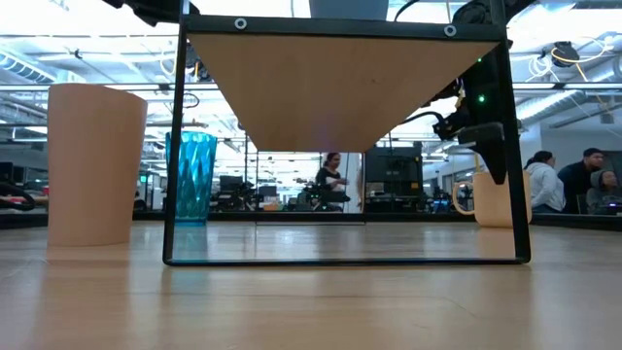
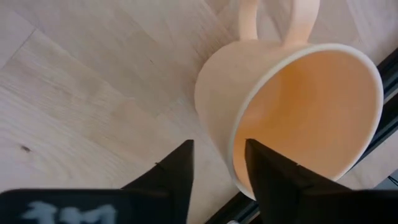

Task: Stack small to large cups/mugs on shelf
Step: Put the light orange mug on the shelf

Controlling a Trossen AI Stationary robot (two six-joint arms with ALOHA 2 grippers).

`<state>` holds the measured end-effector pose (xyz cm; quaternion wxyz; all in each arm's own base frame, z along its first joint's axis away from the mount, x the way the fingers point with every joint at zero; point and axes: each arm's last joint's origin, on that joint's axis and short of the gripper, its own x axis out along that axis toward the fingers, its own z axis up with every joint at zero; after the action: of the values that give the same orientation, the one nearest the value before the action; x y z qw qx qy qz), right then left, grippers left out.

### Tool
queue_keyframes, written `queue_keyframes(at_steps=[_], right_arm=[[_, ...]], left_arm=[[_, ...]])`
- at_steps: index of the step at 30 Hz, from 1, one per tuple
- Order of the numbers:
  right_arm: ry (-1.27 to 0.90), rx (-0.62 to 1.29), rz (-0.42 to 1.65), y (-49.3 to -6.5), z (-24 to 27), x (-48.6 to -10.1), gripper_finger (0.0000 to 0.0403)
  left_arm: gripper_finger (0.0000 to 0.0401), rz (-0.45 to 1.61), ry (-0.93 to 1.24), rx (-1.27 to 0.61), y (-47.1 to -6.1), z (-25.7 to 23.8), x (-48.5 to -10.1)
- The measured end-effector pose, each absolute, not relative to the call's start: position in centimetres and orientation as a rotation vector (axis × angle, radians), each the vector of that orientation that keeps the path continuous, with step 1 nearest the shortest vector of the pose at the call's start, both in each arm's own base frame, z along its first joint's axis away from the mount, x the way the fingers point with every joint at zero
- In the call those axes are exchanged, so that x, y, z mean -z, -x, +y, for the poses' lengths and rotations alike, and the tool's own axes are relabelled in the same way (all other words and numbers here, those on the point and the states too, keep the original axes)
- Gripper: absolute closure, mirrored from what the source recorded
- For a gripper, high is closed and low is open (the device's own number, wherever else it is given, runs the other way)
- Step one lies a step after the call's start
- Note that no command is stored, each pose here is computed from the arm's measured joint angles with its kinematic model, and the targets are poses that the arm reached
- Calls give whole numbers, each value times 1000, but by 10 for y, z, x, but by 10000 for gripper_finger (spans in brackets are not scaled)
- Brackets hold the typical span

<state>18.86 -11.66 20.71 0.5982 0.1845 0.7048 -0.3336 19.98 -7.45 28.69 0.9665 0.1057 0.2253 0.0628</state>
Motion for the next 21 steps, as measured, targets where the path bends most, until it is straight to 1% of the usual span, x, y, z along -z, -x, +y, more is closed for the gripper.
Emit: queue_keyframes(at_steps=[12, 21], right_arm=[[-425, 762, 1665, -187, -115, -207, 394], [-404, 754, 1723, -190, -99, -215, 399]], left_arm=[[284, 469, -205, -131, -199, -74, -285], [284, 481, -191, -114, -199, -75, -284]])
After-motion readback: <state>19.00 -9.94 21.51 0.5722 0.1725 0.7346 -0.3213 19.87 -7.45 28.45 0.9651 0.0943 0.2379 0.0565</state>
